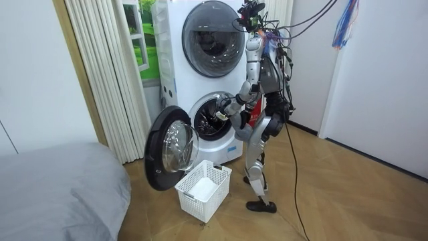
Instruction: Put towel into washing machine
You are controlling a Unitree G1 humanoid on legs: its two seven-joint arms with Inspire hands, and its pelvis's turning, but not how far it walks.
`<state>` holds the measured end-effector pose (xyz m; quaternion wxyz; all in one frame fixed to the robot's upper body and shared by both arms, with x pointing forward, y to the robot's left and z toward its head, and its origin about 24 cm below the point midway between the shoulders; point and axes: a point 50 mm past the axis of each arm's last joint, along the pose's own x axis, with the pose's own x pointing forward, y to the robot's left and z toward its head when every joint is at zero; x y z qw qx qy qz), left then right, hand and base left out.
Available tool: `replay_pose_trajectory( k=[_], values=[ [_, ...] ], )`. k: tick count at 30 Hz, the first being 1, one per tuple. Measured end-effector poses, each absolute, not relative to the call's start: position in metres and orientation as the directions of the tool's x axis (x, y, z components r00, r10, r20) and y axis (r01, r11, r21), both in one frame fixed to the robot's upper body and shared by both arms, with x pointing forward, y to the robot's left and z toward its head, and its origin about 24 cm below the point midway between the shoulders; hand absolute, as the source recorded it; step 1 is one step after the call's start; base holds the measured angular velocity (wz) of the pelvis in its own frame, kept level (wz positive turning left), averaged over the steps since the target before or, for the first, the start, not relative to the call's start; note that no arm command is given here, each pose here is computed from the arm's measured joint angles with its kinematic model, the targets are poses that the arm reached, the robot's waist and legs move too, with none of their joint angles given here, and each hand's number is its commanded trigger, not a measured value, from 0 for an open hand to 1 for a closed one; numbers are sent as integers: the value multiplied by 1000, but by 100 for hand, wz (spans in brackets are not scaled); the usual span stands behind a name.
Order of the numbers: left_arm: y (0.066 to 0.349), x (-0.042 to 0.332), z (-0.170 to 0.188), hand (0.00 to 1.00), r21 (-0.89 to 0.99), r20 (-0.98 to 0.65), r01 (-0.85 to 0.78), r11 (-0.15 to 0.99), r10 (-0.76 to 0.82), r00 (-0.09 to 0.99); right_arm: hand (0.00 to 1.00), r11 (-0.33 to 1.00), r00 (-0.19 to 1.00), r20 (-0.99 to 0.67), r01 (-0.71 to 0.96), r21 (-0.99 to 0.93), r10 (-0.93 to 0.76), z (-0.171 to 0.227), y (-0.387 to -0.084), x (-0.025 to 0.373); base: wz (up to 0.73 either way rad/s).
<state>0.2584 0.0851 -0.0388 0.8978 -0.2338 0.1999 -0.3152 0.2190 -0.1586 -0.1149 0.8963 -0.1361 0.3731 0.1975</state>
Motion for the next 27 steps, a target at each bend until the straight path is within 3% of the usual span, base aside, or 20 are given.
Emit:
replay_pose_trajectory(
  k=[13,16,21,27],
  values=[
    [95,253,-45,0,-543,-230,456,705,-647,727,100,900,607,-768,-426,-97,205,-122,-172,208,-1],
    [105,252,-54,0,-503,-290,386,774,-572,767,100,912,612,-770,-396,-102,179,-122,-177,209,7],
    [144,234,-88,0,-320,-526,164,933,-319,789,100,967,586,-804,-246,-62,98,-126,-191,202,6],
    [155,221,-102,0,-213,-617,61,975,-182,765,100,997,569,-822,-77,-20,28,-122,-207,210,17]
  ],
)
